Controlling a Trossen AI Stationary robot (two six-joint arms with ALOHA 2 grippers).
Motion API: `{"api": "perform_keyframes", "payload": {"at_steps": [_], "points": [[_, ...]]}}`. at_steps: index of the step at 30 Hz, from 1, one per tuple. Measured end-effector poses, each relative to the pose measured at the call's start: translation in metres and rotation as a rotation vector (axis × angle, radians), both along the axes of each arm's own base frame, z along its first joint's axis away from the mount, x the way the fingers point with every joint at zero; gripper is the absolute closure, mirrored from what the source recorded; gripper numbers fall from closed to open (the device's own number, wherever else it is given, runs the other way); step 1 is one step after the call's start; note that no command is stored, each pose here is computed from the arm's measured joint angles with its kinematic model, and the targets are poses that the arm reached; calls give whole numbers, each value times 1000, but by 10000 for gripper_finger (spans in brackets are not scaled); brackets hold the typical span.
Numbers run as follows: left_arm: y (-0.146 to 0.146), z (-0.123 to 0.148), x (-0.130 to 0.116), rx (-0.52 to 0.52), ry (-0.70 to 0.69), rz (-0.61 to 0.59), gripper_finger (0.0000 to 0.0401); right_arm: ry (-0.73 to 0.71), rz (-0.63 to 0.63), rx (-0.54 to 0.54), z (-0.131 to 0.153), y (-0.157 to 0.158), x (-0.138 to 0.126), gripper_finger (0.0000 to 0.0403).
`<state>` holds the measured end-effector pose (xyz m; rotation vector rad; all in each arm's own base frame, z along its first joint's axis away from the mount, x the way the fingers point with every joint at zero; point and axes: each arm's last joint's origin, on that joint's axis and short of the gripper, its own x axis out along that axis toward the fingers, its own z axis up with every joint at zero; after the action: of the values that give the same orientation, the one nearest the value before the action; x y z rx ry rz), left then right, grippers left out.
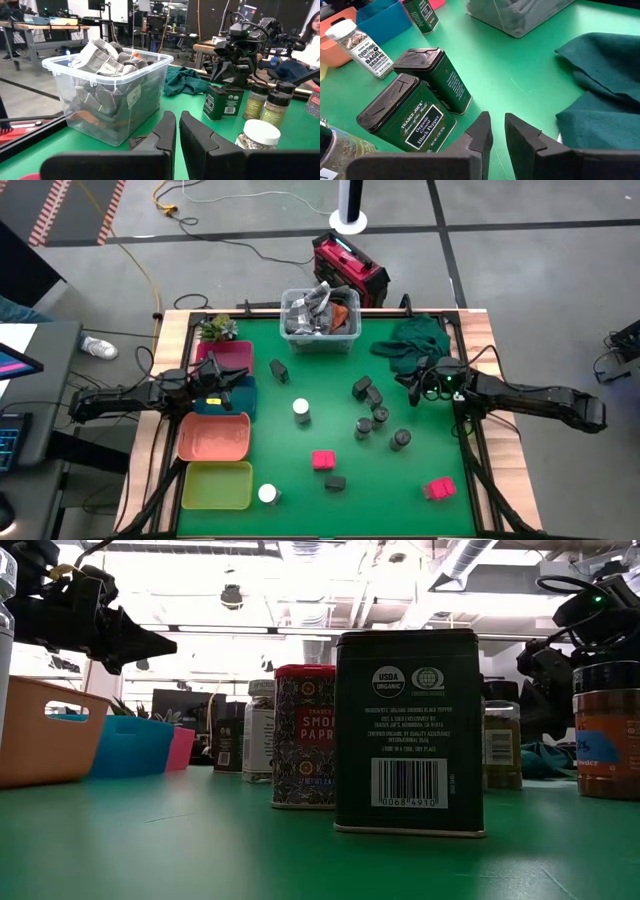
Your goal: Sort spices by type
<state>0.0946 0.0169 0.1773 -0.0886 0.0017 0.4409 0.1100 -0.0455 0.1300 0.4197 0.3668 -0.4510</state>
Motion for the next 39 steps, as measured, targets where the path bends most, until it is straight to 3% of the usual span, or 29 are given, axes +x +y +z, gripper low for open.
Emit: {"api": "perform_keyframes", "payload": {"at_steps": [31,35,39], "points": [[0,0,0,2,1,0,385,-1,0,0,0,0,0,319],[0,0,0,94,44,-2,385,0,0,0,0,0,0,319],[0,0,0,122,57,-2,385,-1,0,0,0,0,0,319]]}}
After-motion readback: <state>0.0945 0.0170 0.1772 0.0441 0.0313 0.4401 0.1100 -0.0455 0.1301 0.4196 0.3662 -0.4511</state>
